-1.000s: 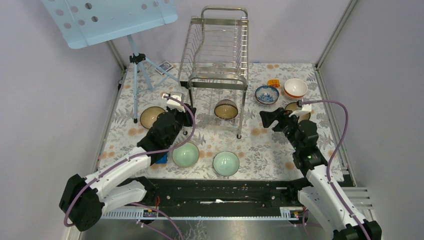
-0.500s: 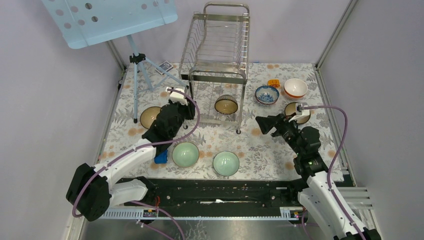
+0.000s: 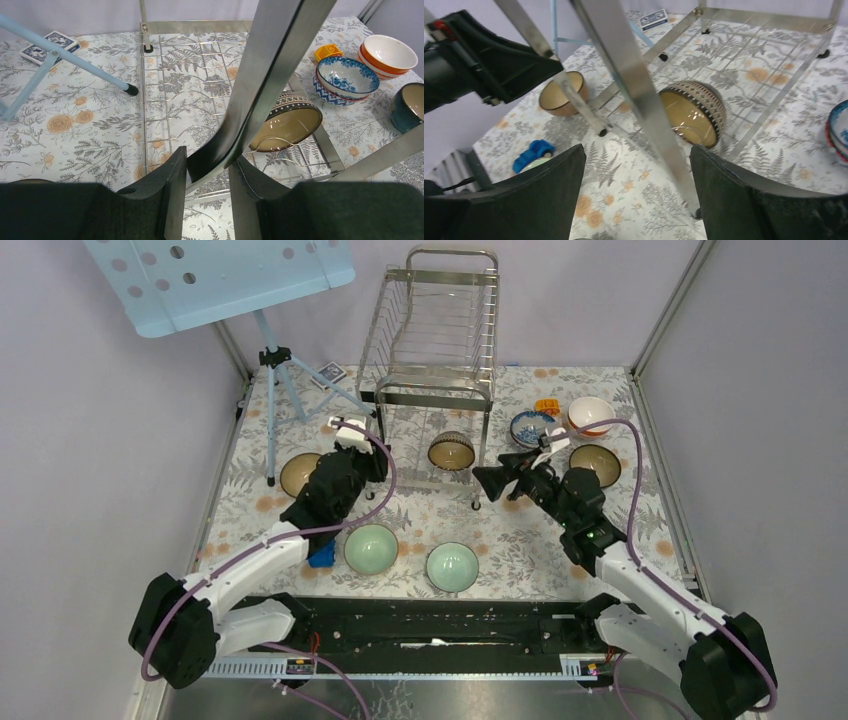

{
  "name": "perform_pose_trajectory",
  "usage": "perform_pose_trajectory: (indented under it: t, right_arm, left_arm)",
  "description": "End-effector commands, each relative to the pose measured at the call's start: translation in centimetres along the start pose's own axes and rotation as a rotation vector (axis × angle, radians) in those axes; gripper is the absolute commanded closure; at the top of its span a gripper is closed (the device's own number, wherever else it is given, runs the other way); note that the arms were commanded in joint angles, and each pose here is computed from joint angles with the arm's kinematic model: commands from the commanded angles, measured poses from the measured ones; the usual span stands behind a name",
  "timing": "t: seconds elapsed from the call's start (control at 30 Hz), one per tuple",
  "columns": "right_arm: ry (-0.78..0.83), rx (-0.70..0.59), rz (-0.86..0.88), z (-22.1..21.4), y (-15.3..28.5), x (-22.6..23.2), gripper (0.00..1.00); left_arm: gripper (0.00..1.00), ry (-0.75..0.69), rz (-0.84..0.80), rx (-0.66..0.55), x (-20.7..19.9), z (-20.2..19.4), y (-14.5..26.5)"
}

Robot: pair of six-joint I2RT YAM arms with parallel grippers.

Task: Unload the bowls from the dish rack
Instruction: Adjust the dish rack at the center of the board.

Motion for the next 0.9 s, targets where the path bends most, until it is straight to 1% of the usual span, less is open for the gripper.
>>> perform_pose_trajectory:
  t: [0.0, 0.1, 0.17, 0.23, 0.27, 0.37, 0.4, 0.47, 0.6, 0.67, 0.7, 0.87]
  right_arm:
    - [0.154, -0.156, -0.035, 4.5, -1.9, -0.7, 0.17]
    - [0.168, -0.16, -0.016, 4.9, -3.2, -0.6, 0.17]
    - [0.163, -0.151, 0.028, 4.9, -4.0, -0.1, 0.2]
    - [0.156, -0.142, 0.073, 4.6, -4.6, 0.6, 0.26]
    - [0.15, -0.141, 0.087, 4.6, -4.8, 0.8, 0.3]
    - [0.126, -0.139, 0.103, 4.4, -5.1, 1.3, 0.51]
    - [0.118, -0.139, 0.103, 4.4, -5.1, 1.4, 0.55]
    - [0.111, -0.131, 0.093, 4.4, -4.9, 1.6, 0.7]
    - [0.109, -0.12, 0.068, 4.2, -3.7, 1.6, 0.89]
    - [0.113, -0.113, 0.054, 4.3, -3.1, 1.6, 0.97]
    - [0.116, -0.108, 0.045, 4.2, -2.8, 1.6, 1.0]
    - [0.108, -0.076, 0.01, 3.7, -1.7, 1.4, 1.0]
  left_arm:
    - [0.83, 0.03, 0.025, 0.121, 0.9, -3.2, 1.3]
    - [0.83, 0.028, 0.024, 0.128, 0.9, -3.2, 1.2]
    - [0.83, 0.025, 0.022, 0.13, 0.8, -3.1, 1.1]
    - [0.83, 0.021, 0.018, 0.131, 0.7, -3.1, 1.0]
    - [0.83, 0.017, 0.019, 0.134, 0.7, -3.2, 0.9]
    - [0.83, 0.015, 0.015, 0.135, 0.6, -3.2, 0.6]
    - [0.83, 0.016, 0.009, 0.134, 0.5, -3.2, 0.5]
    - [0.83, 0.02, -0.011, 0.13, 0.2, -3.2, 0.4]
    - [0.84, 0.027, -0.03, 0.131, -0.2, -3.2, -0.1]
    - [0.84, 0.03, -0.033, 0.138, -0.3, -3.5, -0.4]
    - [0.84, 0.031, -0.035, 0.141, -0.4, -3.6, -0.6]
    - [0.85, 0.039, -0.026, 0.146, -0.5, -3.7, -1.3]
Point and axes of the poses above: each gripper's point midway between its finger pads, its own y axis back along the fingers, its own x axis along the line the jaws close on, z = x × y, the point moved 3 cm from there along y, back along the fingers, and after that the axes turned 7 degrees about y, right-handed, at the moved point
